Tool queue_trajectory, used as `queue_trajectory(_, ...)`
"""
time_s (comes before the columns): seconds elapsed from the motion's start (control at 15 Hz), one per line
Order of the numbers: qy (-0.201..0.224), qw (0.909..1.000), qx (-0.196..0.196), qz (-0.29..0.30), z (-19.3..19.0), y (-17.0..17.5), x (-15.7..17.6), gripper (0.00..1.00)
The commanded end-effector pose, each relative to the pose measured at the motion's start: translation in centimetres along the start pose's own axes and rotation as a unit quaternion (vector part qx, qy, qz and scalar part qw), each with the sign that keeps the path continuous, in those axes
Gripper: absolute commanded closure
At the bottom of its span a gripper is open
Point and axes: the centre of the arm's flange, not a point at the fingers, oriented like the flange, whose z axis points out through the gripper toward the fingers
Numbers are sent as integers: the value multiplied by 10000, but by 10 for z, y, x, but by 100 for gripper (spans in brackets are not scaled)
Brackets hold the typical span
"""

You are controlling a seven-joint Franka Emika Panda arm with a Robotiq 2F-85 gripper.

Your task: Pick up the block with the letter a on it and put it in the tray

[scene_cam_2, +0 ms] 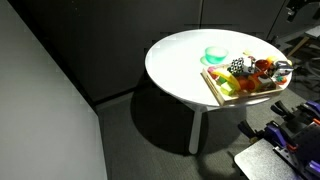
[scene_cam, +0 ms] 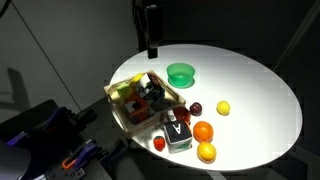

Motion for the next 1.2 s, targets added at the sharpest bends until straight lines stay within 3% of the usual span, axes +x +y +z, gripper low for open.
queue_trajectory(0.0,-169,9998,-54,81,6,4,9,0)
queue_trajectory(0.67,-664,9974,-184,200,66,30,31,0)
queue_trajectory(1.13,-565,9982,-215,60,108,45,41,0)
